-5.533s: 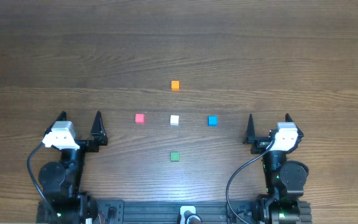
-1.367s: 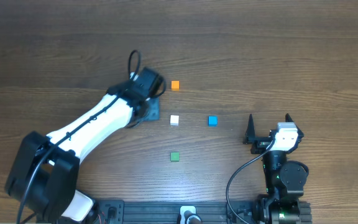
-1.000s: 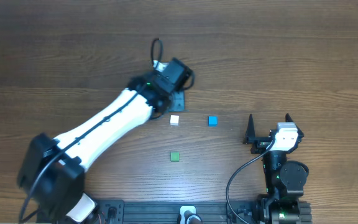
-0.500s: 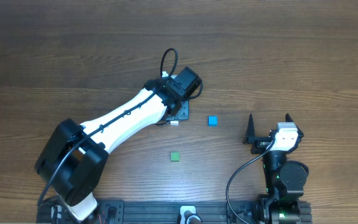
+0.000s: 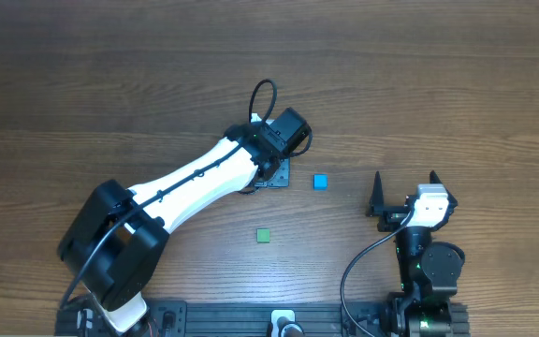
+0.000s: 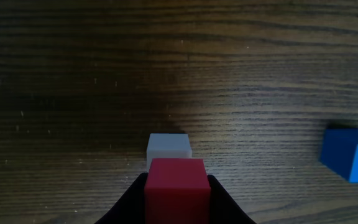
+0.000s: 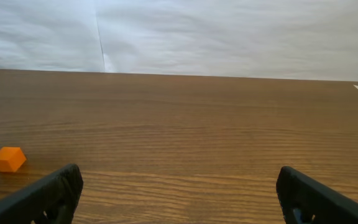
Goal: Stack Cubes
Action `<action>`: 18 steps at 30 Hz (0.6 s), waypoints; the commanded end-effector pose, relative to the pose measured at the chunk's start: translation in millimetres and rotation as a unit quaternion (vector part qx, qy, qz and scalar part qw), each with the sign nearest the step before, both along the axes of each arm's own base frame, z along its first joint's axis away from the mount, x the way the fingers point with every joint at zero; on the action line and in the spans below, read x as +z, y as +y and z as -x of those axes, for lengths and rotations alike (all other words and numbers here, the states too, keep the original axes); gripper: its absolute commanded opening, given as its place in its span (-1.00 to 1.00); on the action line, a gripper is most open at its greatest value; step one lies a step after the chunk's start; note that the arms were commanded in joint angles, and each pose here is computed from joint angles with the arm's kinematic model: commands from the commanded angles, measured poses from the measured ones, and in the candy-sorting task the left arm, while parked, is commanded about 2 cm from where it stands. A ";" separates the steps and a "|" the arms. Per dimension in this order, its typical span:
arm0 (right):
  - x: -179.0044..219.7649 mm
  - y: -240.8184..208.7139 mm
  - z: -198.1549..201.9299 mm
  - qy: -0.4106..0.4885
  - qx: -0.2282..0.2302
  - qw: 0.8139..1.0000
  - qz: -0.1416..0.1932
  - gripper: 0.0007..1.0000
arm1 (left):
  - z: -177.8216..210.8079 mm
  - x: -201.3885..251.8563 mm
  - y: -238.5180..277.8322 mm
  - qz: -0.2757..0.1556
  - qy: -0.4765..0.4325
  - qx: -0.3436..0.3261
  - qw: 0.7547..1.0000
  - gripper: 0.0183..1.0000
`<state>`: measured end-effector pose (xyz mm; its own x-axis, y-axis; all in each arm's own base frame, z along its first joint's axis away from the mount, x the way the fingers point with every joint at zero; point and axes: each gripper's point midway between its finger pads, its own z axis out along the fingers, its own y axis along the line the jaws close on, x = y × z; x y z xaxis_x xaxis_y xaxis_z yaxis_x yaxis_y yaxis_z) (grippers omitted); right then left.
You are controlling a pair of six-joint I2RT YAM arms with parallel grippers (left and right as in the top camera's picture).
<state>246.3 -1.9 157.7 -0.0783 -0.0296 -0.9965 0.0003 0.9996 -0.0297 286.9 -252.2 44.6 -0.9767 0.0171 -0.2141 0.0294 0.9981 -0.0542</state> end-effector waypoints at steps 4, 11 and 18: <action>-2.0 -2.7 0.0 0.000 -0.006 1.000 0.002 0.98 | 0.1 -5.3 0.1 -0.004 0.006 0.009 1.000 -0.83; -2.0 -2.7 0.0 0.000 -0.006 1.000 0.002 0.99 | 3.9 -6.9 4.1 -0.012 0.014 0.009 1.000 -0.81; -2.0 -2.7 0.0 0.000 -0.006 1.000 0.002 0.99 | 4.0 -7.8 4.2 -0.013 0.015 0.009 1.000 -0.79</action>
